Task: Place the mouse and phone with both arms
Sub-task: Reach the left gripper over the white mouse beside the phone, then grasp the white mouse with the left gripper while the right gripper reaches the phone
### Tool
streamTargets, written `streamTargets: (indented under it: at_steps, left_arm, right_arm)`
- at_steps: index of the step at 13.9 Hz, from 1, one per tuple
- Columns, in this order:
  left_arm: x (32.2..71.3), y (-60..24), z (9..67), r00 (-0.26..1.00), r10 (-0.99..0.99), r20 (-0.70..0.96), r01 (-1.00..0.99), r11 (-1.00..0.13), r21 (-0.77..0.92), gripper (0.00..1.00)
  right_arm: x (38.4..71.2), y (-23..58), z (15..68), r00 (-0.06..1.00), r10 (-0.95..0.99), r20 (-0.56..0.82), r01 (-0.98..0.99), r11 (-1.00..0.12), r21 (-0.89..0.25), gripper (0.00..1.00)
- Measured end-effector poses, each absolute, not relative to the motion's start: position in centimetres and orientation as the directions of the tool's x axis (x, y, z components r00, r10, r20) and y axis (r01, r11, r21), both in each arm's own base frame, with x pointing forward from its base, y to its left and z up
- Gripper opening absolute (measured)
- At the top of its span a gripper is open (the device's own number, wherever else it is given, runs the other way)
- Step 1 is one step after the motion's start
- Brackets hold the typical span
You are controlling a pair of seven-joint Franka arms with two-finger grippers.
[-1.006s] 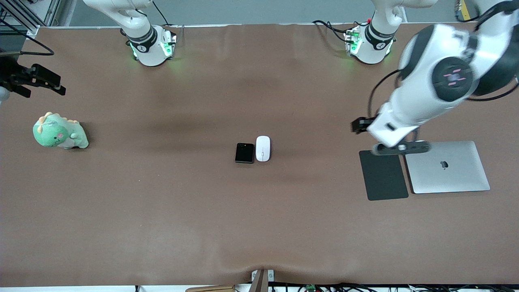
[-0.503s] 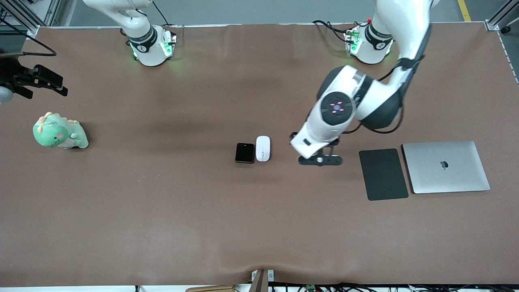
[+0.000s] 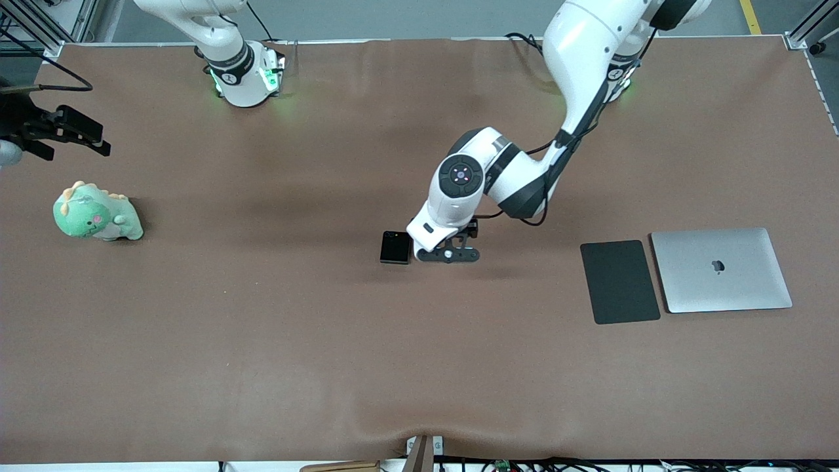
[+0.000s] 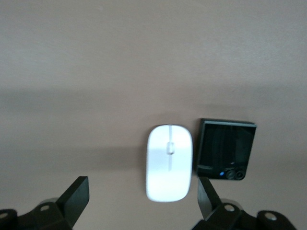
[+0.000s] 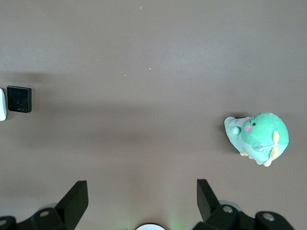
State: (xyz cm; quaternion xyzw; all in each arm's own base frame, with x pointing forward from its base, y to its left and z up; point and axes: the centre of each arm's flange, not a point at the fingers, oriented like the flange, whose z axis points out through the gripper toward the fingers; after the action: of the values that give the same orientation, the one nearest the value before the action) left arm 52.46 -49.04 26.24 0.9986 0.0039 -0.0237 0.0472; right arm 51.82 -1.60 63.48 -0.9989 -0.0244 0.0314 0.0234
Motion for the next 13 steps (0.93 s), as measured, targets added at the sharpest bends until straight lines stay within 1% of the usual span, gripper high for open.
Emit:
streamTargets:
  at_steps: [3,5,6,8,9,10,11,12,13]
  left_arm:
    - [51.8,-50.6,23.1,0.999,0.024,-0.026,0.027,-0.992,0.126,1.00]
    - [51.6,-50.9,21.4,0.999,0.024,-0.020,0.027,-0.990,0.137,0.97]
    - [51.5,-51.0,21.0,0.999,0.023,-0.023,0.026,-0.990,0.136,0.93]
    - [51.3,-51.2,20.4,0.999,0.020,-0.028,0.023,-0.991,0.132,0.90]
    - [51.2,-51.2,20.0,0.999,0.019,-0.033,0.023,-0.991,0.128,0.90]
    - [51.1,-51.2,19.6,0.999,0.017,-0.036,0.022,-0.992,0.124,0.87]
    - [50.9,-51.3,19.4,0.999,0.013,-0.038,0.018,-0.992,0.121,0.86]
    - [50.7,-51.4,19.2,0.999,0.009,-0.038,0.014,-0.993,0.119,0.81]
    - [50.5,-51.6,19.1,0.999,0.009,-0.039,0.014,-0.993,0.117,0.81]
  right_arm:
    - [52.1,-1.5,63.0,0.996,0.052,-0.071,0.048,-0.998,-0.049,1.00]
    - [52.5,-1.1,62.2,0.995,0.059,-0.083,0.056,-0.997,-0.049,1.00]
    - [52.8,-0.6,61.7,0.994,0.067,-0.089,0.063,-0.997,-0.050,1.00]
    - [53.5,0.7,60.5,0.991,0.075,-0.107,0.070,-0.996,-0.049,1.00]
    - [53.8,1.2,60.0,0.991,0.073,-0.113,0.068,-0.997,-0.047,1.00]
    - [54.1,1.6,59.5,0.990,0.071,-0.118,0.066,-0.997,-0.046,1.00]
    - [54.4,1.9,59.1,0.990,0.074,-0.122,0.068,-0.997,-0.046,1.00]
    - [54.6,2.2,58.7,0.990,0.077,-0.122,0.072,-0.996,-0.046,1.00]
    - [55.0,2.8,58.3,0.990,0.075,-0.119,0.070,-0.997,-0.045,1.00]
